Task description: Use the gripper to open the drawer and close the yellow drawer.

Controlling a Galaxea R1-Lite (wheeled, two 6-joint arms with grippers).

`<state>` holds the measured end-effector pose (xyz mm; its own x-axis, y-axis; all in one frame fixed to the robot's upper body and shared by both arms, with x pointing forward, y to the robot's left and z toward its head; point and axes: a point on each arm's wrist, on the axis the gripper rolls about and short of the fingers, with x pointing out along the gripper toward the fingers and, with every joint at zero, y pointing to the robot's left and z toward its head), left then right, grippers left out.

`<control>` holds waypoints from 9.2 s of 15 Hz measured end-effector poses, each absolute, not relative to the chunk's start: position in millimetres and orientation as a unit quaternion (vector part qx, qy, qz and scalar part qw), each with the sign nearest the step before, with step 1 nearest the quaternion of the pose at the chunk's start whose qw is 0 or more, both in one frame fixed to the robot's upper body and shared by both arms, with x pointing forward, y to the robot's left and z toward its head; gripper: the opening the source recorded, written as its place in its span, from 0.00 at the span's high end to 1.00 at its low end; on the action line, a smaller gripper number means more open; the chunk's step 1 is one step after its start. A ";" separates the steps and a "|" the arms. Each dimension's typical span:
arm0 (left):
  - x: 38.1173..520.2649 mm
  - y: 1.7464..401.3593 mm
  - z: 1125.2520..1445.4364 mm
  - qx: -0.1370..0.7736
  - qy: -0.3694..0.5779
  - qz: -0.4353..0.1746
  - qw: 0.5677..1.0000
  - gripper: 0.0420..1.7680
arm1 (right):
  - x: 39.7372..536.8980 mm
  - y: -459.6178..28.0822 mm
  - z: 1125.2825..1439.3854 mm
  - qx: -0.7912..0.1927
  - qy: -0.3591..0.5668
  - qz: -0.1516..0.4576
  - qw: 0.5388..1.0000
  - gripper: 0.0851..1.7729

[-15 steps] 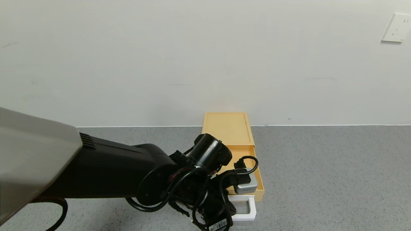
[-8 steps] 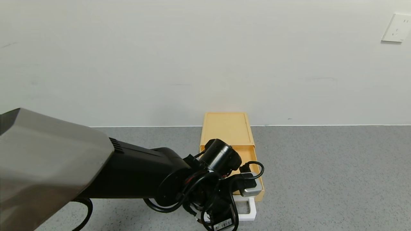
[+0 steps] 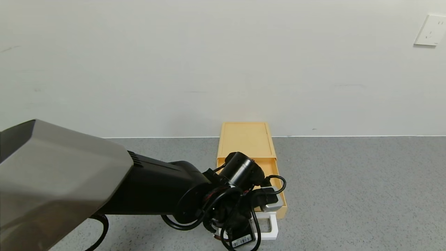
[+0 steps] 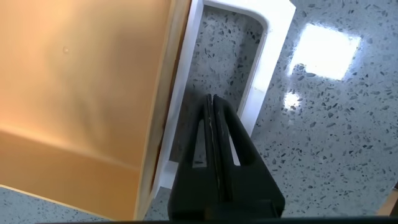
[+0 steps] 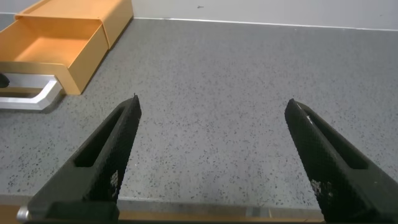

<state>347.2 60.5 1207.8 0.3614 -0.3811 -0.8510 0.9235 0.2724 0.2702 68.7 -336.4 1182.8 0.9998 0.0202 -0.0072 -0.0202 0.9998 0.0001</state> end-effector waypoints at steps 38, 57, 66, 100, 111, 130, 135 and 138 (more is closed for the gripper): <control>411.2 41.1 1213.6 0.440 0.300 -0.306 0.789 0.96 | 68.7 -336.4 1182.9 0.000 0.003 0.010 1.000 0.04; 451.5 38.1 1222.0 0.438 0.277 -0.276 0.810 0.96 | 68.7 -336.4 1182.9 0.001 0.003 0.010 1.000 0.04; 464.8 40.4 1223.9 0.438 0.274 -0.260 0.816 0.96 | 68.7 -336.4 1183.0 0.001 0.003 0.010 1.000 0.04; 396.7 113.7 1345.1 0.143 0.369 -0.339 0.853 0.96 | 68.7 -336.4 1183.0 0.001 0.003 0.010 1.000 0.04; 383.3 193.9 1341.0 0.077 0.303 -0.340 0.887 0.57 | 68.7 -336.4 1182.9 0.001 0.003 0.010 1.000 0.04; 290.7 305.4 1356.4 0.044 0.051 -0.180 0.981 0.08 | 68.7 -336.4 1182.9 0.005 0.003 0.010 1.000 0.04; 237.8 318.9 1351.4 0.044 0.024 -0.149 0.988 0.06 | 68.7 -336.4 1182.9 0.004 0.003 0.010 1.000 0.04; 208.0 325.7 1346.0 0.045 0.002 -0.125 0.991 0.05 | 68.7 -336.4 1182.9 0.004 0.003 0.010 1.000 0.04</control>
